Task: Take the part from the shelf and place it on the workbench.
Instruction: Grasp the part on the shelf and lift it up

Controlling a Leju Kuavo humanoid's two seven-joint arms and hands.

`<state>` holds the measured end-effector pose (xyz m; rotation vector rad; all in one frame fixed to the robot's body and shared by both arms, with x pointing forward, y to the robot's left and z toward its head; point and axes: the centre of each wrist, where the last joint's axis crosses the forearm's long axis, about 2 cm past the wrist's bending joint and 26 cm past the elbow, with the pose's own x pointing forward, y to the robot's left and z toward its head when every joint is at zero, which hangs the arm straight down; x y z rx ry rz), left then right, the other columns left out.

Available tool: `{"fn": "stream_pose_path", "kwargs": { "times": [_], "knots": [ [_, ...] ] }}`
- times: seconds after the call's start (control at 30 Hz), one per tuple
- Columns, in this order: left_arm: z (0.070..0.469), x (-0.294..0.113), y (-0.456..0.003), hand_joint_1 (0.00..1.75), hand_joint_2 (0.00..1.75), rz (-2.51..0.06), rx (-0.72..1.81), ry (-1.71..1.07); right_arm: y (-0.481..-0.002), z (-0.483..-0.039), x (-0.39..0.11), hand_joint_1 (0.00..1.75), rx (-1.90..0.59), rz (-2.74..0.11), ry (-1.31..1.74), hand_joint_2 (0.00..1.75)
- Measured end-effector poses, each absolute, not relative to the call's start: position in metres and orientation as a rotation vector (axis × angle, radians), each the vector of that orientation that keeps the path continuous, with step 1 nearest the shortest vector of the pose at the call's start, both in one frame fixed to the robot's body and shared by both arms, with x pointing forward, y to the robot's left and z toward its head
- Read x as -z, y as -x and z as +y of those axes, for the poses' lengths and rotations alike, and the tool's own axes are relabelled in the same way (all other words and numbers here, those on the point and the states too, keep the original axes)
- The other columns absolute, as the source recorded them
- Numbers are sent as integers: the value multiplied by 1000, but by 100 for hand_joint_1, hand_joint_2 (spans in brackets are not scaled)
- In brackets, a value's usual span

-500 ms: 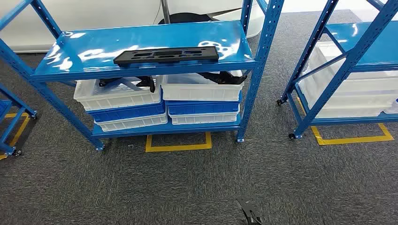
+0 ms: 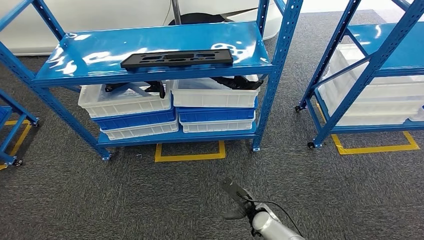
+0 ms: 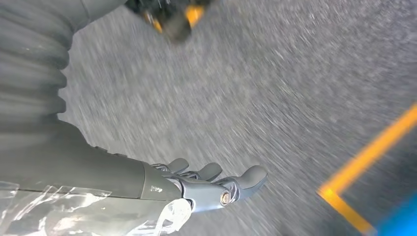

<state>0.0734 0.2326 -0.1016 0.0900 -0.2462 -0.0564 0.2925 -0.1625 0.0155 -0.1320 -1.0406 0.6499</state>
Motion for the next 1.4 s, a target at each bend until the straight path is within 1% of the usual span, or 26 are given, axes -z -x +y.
{"fn": "stream_pose_path", "kwargs": {
  "times": [0.37,0.7,0.83,1.13,1.4],
  "knots": [
    [231,101,-79,0,175,-228,97,-130,-337,-127,-84,0,-933,-1379,328,175],
    [231,100,-86,0,175,-225,140,-164,-354,-99,-145,0,-1111,-1674,555,175],
    [232,99,-88,0,0,-223,153,-176,-355,-89,-168,0,-1165,-1785,655,175],
    [233,100,-87,0,0,-197,138,-173,-347,-69,-207,0,-1263,-1997,883,175],
    [234,100,-86,0,0,-188,134,-176,-339,-62,-218,0,-1276,-2069,885,175]
  ]
}}
